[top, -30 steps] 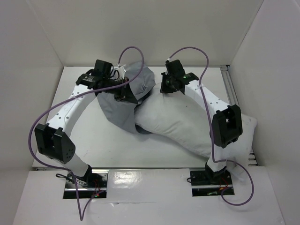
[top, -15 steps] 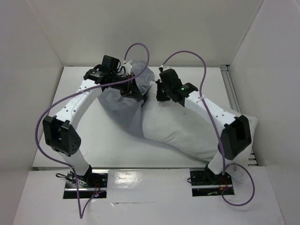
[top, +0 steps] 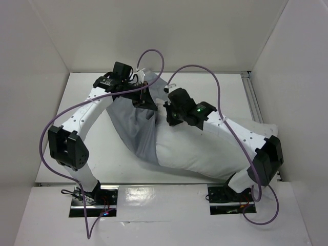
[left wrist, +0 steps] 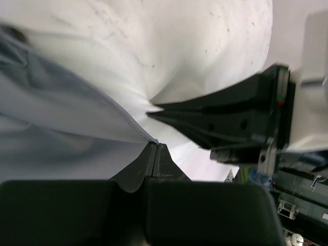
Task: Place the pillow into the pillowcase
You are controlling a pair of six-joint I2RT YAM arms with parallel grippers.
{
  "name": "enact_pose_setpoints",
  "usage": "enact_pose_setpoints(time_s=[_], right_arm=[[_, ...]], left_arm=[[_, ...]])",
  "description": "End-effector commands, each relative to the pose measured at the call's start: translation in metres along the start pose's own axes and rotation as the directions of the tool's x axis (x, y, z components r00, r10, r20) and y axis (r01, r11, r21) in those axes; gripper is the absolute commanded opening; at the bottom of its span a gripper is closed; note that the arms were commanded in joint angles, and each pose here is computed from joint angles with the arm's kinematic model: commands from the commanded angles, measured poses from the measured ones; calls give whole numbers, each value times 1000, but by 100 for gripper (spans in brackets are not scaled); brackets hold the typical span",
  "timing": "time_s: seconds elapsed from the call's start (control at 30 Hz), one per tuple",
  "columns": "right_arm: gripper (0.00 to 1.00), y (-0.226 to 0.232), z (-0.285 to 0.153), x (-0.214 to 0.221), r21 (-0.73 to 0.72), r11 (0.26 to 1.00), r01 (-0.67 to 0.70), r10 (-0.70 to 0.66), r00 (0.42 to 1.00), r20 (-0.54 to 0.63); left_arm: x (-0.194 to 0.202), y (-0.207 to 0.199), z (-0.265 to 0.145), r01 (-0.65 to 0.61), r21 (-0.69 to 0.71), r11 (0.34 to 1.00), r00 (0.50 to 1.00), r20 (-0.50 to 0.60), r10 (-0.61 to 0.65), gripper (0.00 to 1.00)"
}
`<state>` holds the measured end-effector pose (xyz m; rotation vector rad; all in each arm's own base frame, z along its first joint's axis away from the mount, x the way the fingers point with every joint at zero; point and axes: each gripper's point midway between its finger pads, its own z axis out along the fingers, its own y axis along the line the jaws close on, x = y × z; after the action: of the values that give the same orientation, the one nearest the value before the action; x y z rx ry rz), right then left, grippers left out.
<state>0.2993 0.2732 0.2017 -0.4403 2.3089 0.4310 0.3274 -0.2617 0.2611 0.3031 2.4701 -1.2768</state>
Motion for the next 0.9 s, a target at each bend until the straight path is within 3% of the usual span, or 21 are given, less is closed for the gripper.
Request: enact_pose_setpoints(time_s=[0.0, 0.13, 0.23, 0.27, 0.3, 0.37, 0.4, 0.5, 0.57, 0.63, 0.87], right_arm=[[0, 17, -5, 16, -28, 998, 62, -63, 996, -55], [0, 22, 3, 20, -43, 998, 40, -43, 997, -66], [0, 24, 8, 29, -42, 999, 28, -31, 996, -84], [0, 23, 7, 31, -41, 999, 28, -31, 996, -87], [0, 24, 7, 29, -45, 999, 27, -30, 996, -78], [0, 23, 2, 28, -49, 998, 26, -29, 997, -67], [0, 22, 3, 32, -46, 999, 27, -30, 997, -75], [0, 23, 1, 28, -51, 999, 16, -19, 998, -59], [0, 22, 2, 31, -48, 999, 17, -20, 998, -67], [0, 23, 2, 31, -47, 999, 7, -11, 998, -68], [0, 24, 1, 28, -51, 999, 6, -10, 998, -59]], left_arm=[[-6, -5, 0, -22, 30, 999, 999, 27, 22, 0], [11, -11, -1, -48, 95, 994, 999, -14, 49, 1], [-1, 23, -12, 2, -21, 1000, 999, 46, -1, 27], [-5, 27, -18, 14, -42, 999, 997, 70, -11, 29], [-10, 35, -21, 33, -78, 996, 995, 93, -25, 38], [-16, 44, -28, 61, -89, 994, 992, 119, -50, 64], [-17, 45, -28, 71, -97, 993, 991, 124, -59, 71], [-25, 60, -24, 85, -152, 985, 988, 140, -64, 72], [-26, 81, -24, 123, -252, 960, 984, 154, -86, 68], [-29, 95, -17, 112, -329, 937, 988, 139, -69, 70], [-10, 112, 24, 3, -451, 892, 999, -40, -24, 75]])
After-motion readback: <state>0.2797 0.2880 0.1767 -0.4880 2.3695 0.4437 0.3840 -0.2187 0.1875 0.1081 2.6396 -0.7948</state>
